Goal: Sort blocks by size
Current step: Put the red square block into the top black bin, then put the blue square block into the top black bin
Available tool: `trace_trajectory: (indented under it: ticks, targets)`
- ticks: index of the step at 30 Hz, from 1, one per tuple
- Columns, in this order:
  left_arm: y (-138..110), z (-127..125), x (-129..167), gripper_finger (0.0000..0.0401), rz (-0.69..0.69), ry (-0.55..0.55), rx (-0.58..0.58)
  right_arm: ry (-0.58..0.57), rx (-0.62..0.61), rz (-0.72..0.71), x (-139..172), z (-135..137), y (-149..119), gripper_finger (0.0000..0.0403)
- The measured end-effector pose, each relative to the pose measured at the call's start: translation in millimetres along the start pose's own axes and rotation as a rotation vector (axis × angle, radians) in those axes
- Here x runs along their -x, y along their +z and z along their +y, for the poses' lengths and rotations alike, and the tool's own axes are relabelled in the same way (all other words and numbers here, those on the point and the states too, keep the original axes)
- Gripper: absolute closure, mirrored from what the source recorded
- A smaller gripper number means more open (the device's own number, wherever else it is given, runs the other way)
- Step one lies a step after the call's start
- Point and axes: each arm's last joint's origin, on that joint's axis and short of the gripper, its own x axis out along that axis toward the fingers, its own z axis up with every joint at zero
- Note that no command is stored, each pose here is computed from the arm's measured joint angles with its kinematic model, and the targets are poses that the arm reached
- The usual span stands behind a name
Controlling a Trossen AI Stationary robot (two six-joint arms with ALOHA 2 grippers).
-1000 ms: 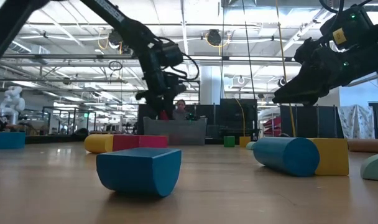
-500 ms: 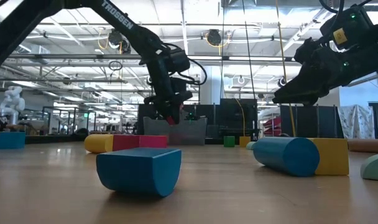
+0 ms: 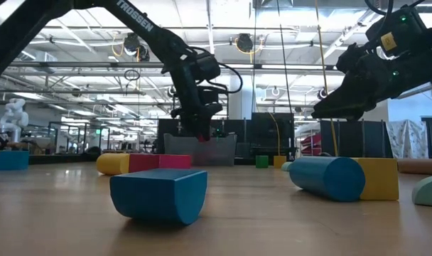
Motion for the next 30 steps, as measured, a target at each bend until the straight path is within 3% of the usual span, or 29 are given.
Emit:
trace_trajectory:
  ticks: [6, 12, 20, 30]
  targets:
    - [-1, 1, 0, 0.0161, 0.012, 0.037, 0.004, -0.002, -0.003, 0.007, 0, 0, -1, 0.0227]
    - [-5, 4, 8, 0.0153, 0.068, 0.089, 0.019, -0.002, -0.004, 0.007, 0, 0, -1, 0.0227]
    - [-13, 0, 58, 0.0152, 0.179, 0.133, -0.029, -0.002, -0.006, 0.008, 0, 0, -1, 0.0227]
    - [-43, -28, 124, 0.0152, 0.256, 0.180, -0.079, -0.006, -0.005, 0.029, 0, -1, -3, 0.0227]
